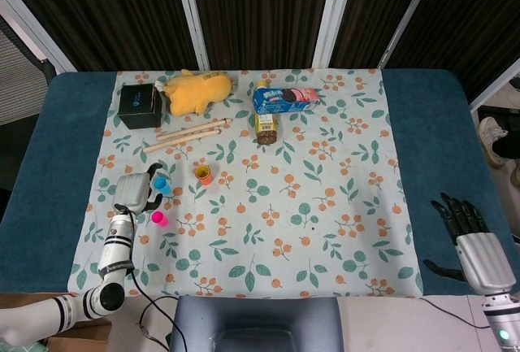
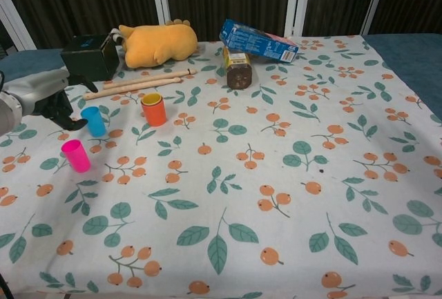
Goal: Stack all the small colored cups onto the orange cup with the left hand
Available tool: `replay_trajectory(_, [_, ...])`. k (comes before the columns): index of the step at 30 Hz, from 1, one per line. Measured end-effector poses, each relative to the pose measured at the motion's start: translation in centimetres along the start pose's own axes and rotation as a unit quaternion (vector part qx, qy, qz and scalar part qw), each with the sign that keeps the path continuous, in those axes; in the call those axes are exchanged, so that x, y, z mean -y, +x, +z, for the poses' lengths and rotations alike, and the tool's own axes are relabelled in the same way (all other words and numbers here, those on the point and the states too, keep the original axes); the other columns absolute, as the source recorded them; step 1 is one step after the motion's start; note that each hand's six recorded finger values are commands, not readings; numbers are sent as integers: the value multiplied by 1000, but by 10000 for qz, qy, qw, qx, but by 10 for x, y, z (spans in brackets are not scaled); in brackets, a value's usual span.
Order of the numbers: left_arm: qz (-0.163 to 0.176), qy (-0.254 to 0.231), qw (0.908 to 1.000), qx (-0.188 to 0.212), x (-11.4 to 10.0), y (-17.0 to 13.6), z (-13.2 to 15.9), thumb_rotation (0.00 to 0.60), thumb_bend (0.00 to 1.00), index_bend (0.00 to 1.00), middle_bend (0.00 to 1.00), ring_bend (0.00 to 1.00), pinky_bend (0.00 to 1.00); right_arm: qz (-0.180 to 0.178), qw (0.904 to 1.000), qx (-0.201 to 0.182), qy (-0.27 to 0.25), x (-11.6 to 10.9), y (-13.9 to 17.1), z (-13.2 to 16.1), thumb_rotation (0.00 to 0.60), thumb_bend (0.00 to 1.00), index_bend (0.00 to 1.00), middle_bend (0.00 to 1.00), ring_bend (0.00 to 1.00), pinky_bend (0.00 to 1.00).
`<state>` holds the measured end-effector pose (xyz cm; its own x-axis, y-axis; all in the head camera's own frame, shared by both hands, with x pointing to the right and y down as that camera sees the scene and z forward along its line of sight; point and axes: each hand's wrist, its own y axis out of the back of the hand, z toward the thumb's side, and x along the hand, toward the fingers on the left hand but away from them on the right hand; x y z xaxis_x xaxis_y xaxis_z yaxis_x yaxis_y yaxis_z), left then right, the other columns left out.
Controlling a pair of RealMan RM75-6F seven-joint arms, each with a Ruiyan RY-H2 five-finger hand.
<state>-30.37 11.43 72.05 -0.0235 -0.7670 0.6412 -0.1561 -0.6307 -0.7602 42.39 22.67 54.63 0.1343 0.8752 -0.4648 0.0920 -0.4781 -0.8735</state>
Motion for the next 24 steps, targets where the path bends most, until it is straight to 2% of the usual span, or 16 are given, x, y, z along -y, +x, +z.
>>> replay_trajectory(10, [-28, -21, 10000, 17, 9, 9, 3, 600, 375, 327, 1000, 1000, 1000, 17, 10000, 29, 22, 1, -1, -1, 600, 118, 0, 0, 0, 0])
replay_trajectory(24, [-25, -92, 9999, -63, 11, 21, -2, 600, 372, 457, 1000, 1000, 1000, 14, 10000, 75, 47, 1, -2, -2, 600, 118, 0, 0, 0, 0])
